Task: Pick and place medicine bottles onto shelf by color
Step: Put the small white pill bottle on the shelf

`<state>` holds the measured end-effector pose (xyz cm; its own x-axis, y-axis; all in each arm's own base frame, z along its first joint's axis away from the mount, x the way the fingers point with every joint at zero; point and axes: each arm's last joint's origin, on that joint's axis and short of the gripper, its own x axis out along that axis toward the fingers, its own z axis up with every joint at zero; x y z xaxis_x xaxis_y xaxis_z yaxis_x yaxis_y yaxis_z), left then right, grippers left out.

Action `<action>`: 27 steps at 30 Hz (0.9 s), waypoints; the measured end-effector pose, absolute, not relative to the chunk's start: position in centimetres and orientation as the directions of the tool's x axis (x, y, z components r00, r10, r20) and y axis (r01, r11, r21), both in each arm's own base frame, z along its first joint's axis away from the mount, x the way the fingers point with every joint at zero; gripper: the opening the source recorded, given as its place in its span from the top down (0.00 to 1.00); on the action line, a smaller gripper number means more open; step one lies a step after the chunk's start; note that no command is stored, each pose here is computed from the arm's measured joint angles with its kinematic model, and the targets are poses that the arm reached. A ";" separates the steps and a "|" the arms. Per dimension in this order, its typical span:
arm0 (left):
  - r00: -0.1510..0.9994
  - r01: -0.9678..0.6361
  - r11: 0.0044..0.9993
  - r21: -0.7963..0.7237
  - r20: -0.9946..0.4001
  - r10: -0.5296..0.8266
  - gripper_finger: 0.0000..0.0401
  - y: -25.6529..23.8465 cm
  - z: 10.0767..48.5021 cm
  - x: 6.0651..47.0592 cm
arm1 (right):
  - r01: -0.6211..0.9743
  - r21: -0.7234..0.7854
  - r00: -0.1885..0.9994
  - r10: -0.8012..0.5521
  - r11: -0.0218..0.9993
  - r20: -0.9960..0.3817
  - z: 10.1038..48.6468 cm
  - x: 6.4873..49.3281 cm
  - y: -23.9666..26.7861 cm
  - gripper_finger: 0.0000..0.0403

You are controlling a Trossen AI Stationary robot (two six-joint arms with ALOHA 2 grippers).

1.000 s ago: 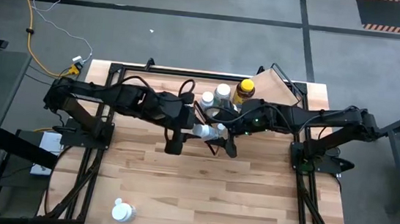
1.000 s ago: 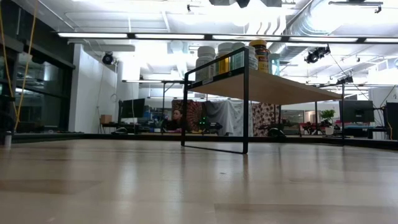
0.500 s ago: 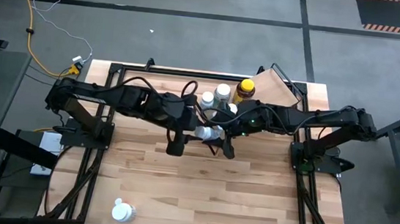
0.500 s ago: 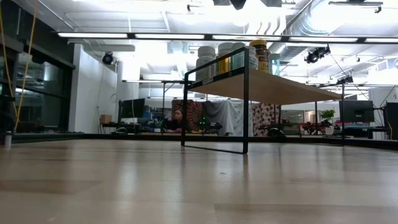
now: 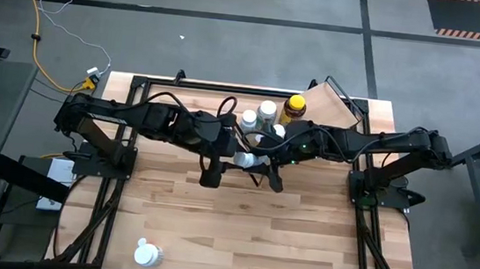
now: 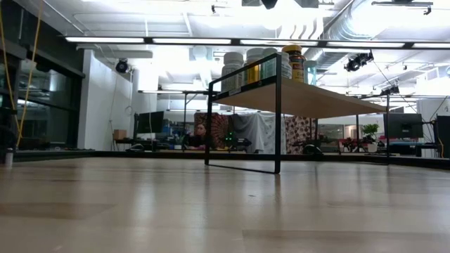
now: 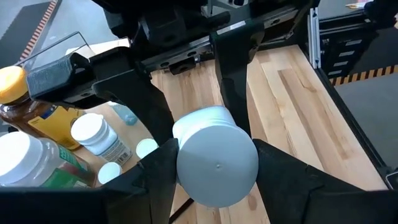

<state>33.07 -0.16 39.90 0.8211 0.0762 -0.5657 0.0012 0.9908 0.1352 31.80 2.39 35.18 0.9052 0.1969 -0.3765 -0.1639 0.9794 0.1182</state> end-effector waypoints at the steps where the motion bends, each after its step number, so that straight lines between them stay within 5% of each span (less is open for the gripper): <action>1: 0.822 0.000 0.991 0.135 -0.565 0.076 0.54 -0.2 39.9 33.1 | -0.164 0.118 0.905 0.197 0.979 -0.376 35.2 31.8 2.4 0.61; 16: 0.812 -0.038 0.999 -0.006 -0.583 0.027 0.39 1.2 42.6 29.8 | -0.081 0.094 0.833 0.119 0.992 -0.540 36.0 27.4 0.8 0.60; 20: 0.850 -0.125 0.992 -0.020 -0.518 0.097 0.40 1.8 44.5 27.4 | -0.021 0.078 0.783 0.065 0.997 -0.618 36.4 24.2 0.3 0.60; 27: 0.913 -0.250 0.966 -0.066 -0.347 0.213 0.40 2.2 44.9 23.4 | 0.116 0.228 0.833 0.030 0.967 -0.552 33.9 18.3 0.2 0.60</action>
<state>23.38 2.24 44.89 0.9134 0.2125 -0.3472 -0.2500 0.9660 -0.0664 18.34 0.23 33.89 0.8332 0.0297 -0.5521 0.1163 0.9668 0.2275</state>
